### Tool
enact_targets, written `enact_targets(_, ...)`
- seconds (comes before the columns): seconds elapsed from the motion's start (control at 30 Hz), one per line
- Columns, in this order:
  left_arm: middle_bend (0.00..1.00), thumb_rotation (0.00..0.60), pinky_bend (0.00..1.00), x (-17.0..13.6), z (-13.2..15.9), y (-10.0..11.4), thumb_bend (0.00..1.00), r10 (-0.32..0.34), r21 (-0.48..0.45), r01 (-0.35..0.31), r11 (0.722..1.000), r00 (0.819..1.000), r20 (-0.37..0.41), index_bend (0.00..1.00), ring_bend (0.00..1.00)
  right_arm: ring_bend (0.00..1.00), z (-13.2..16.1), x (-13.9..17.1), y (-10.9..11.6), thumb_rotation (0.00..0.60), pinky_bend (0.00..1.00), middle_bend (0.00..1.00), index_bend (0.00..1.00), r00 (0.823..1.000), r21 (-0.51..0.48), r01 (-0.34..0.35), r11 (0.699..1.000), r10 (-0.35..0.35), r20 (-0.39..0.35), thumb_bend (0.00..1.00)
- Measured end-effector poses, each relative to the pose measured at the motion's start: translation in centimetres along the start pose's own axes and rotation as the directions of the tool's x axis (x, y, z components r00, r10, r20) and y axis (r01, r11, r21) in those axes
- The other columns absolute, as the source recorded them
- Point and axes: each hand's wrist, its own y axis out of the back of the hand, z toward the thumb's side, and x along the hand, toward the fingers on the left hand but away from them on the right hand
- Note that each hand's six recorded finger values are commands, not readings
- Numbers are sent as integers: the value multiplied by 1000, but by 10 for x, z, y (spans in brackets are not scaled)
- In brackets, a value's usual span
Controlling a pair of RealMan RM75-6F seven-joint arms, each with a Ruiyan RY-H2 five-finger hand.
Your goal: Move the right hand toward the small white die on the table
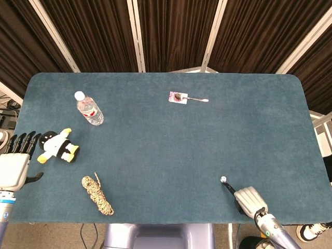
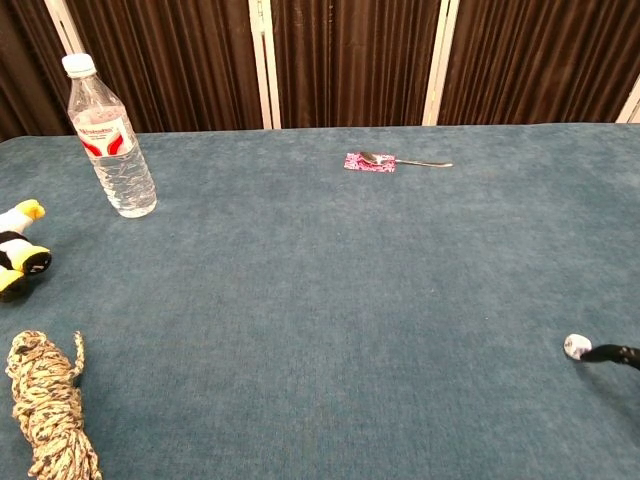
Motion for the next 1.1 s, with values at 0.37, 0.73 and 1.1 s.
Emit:
enact_targets(0.37,0,600,0,-1,1,0,0,0,0,0,1000,1000,2,0,0,804,14,18,11,600,1000,751,20,998,10,54,998,-53,-46,738)
enact_targets(0.73,0,600,0,-9,-4,6,0,21,-23,-21,1000,1000,-2,0,0,193,9,43,81,600,191,271,31,923,-61,382,922,-384,-26,110)
enact_targets(1.1,0,600,0,-30,-17,6,0,31,-36,-31,999,1000,0,0,0,0,-31,84,122,600,0,0,0,813,-69,578,813,-566,133,0)
